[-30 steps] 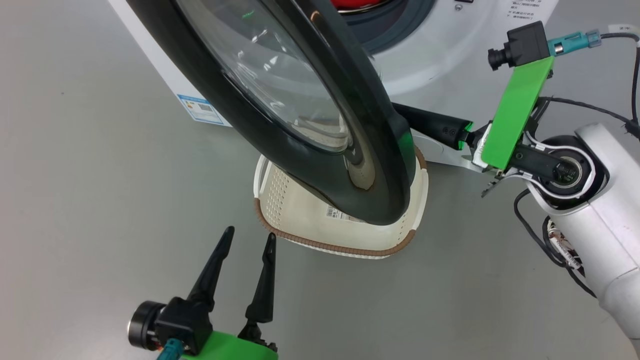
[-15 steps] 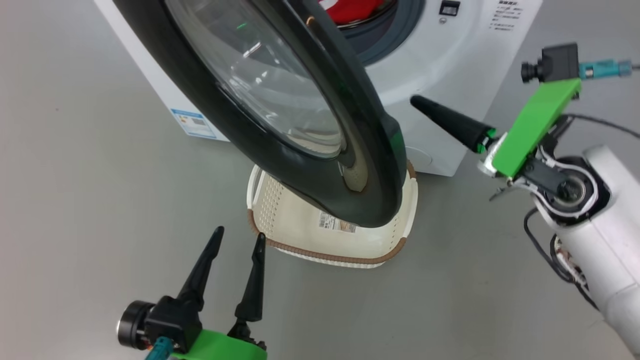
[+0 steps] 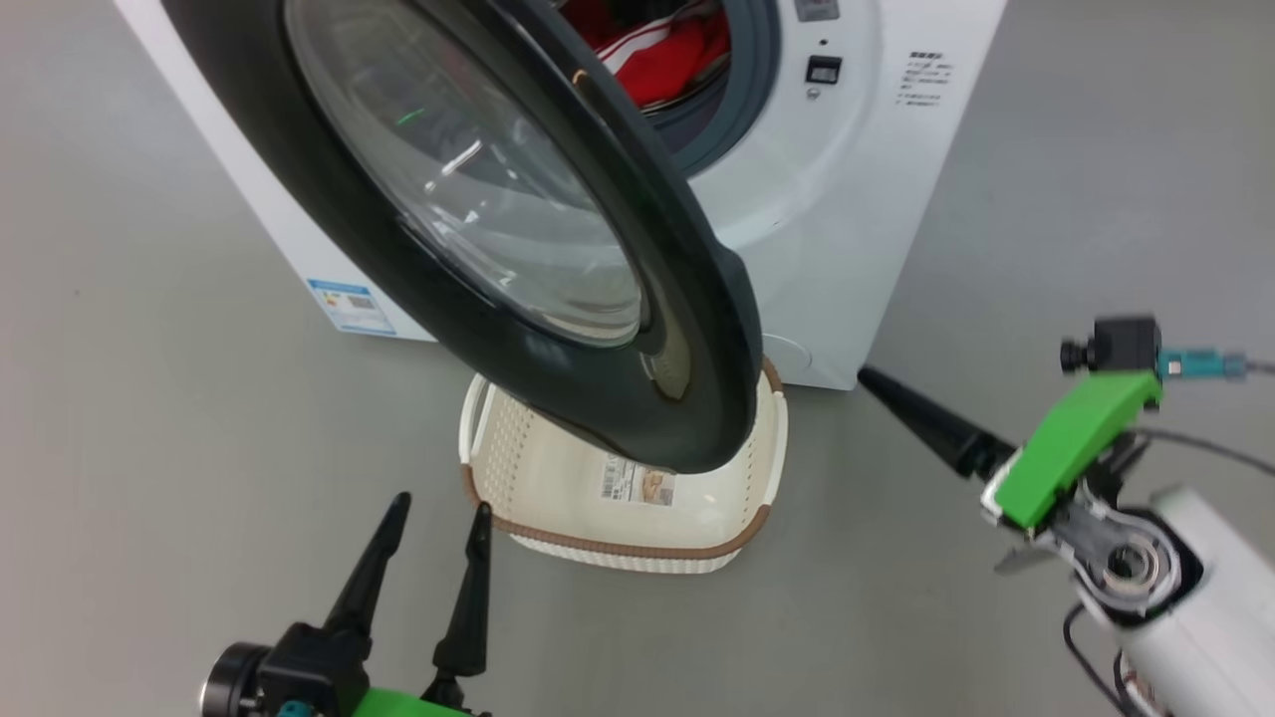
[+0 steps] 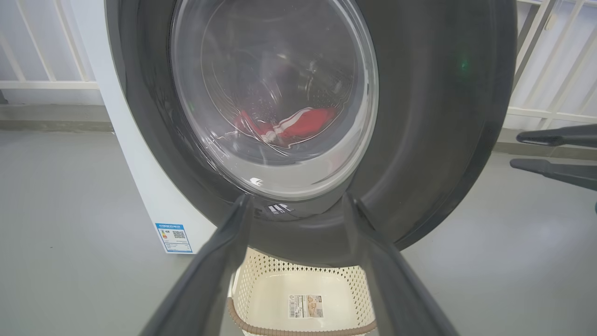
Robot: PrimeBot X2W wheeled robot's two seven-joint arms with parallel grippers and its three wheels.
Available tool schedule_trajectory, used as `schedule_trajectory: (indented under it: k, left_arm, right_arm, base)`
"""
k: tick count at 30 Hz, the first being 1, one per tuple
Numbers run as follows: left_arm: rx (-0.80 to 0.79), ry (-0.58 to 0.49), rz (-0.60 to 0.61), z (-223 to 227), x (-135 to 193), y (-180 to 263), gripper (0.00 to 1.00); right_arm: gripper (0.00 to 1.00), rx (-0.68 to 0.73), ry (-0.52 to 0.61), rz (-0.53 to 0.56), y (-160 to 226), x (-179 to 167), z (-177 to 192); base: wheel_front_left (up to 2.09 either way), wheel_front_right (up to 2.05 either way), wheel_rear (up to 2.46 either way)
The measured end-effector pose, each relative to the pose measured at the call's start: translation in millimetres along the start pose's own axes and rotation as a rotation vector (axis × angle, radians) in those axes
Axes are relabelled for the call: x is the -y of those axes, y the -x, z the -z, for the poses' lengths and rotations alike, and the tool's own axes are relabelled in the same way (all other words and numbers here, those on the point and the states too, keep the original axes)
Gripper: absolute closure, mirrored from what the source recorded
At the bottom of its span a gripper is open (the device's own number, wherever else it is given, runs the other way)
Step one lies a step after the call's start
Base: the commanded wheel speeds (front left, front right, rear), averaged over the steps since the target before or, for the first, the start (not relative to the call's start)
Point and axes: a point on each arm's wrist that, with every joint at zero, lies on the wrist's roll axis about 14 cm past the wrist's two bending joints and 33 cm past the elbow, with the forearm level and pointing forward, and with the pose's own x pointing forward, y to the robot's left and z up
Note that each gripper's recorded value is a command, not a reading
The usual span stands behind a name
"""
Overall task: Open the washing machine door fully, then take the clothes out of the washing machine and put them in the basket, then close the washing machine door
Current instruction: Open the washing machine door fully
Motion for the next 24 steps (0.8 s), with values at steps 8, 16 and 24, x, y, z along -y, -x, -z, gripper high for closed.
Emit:
schedule_trajectory:
  k: [8,16,24]
  left_arm:
    - [-0.007,-0.006,0.015,2.7,3.1,3.4,0.00]
    - [-0.006,-0.005,0.019,2.8,2.2,1.2,0.00]
    - [-0.011,-0.013,0.017,4.8,0.5,-1.0,0.00]
  right_arm:
    - [0.00,0.069,-0.032,0.081,31.0,28.0,7.8]
    - [0.00,0.164,0.015,0.176,59.8,56.5,6.8]
    - [0.00,0.268,0.118,0.288,87.3,88.7,6.4]
  base:
    - [0.00,0.00,0.00]
    - [0.00,0.00,0.00]
    - [0.00,0.00,0.00]
